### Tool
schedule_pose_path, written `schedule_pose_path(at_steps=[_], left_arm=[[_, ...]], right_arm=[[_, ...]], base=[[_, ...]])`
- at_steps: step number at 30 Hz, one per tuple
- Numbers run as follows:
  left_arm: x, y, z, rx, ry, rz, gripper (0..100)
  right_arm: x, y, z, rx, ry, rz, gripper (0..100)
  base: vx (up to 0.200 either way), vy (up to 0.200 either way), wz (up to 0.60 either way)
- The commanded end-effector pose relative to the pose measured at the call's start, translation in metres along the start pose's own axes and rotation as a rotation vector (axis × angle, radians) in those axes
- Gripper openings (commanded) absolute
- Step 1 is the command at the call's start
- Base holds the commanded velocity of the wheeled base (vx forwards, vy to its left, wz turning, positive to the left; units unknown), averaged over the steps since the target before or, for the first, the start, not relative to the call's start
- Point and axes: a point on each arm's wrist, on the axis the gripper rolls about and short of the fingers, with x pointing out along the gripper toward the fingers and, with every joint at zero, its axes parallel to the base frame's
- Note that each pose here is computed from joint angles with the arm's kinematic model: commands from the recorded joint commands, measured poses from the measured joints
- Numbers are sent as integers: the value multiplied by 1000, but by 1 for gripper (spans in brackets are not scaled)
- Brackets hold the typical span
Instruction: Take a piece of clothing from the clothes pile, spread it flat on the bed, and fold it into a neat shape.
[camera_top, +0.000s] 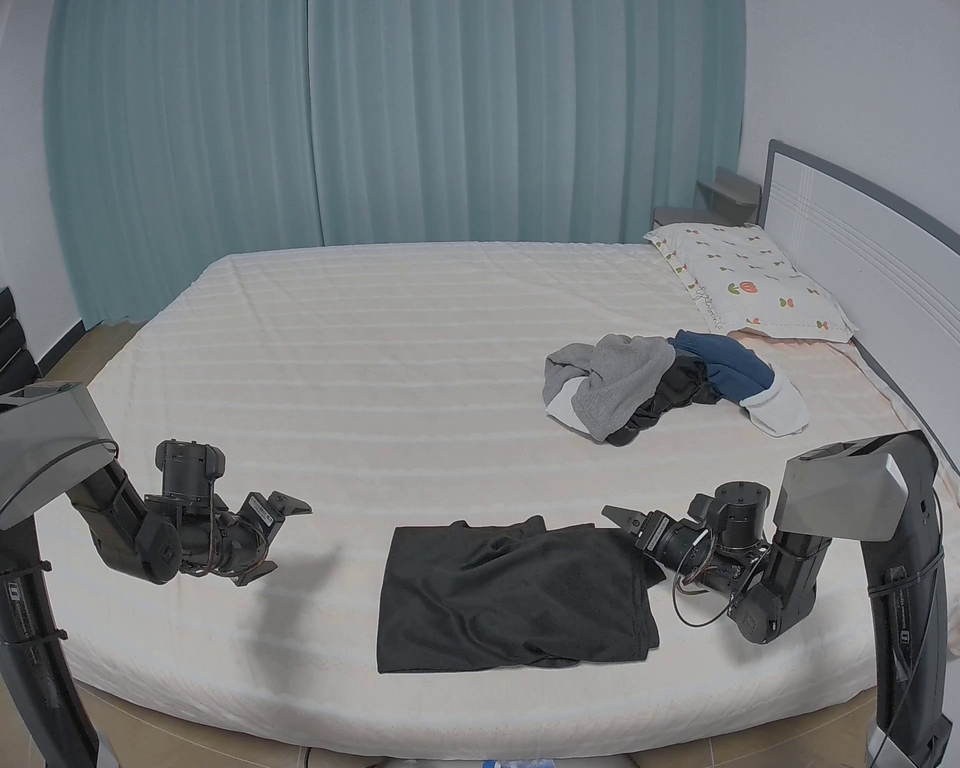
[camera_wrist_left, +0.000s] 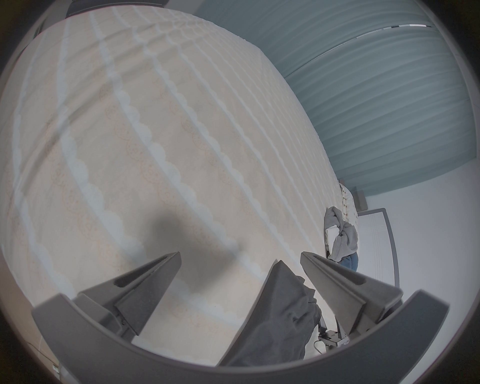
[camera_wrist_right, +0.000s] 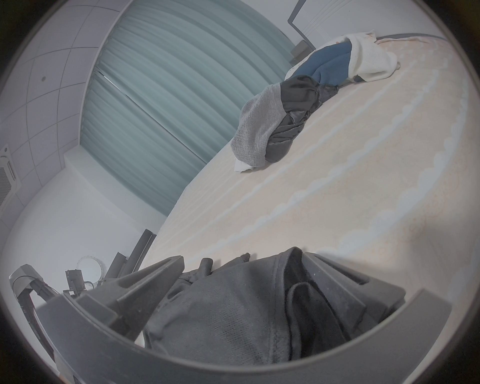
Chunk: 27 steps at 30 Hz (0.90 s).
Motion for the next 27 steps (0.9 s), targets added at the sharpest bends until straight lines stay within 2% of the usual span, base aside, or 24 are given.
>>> schedule_pose_path(at_steps=[1,6,7,12,20,27], left_arm=[[1,0,0,0,2,1,100],[1,-1,-1,0,2,-1,100],[1,-1,-1,0,2,-1,100],[2,-1,0,1,0,-1,100],[2,-1,0,1,0,-1,100],[1,-1,0,-1,0,0,100]], right_arm=[[4,-6,-6,2,14,-10,100],[4,-7,-7,4,24,-19,100],[4,-7,-7,4,24,-19,0],[6,-8,-8,8,43,-34,0],[11,-11,8,16,-45,-52,0],[10,-13,11,20,-55,-58,0]], base=[[0,0,0],[0,0,0],[0,0,0],[0,0,0],[0,0,0],[0,0,0]])
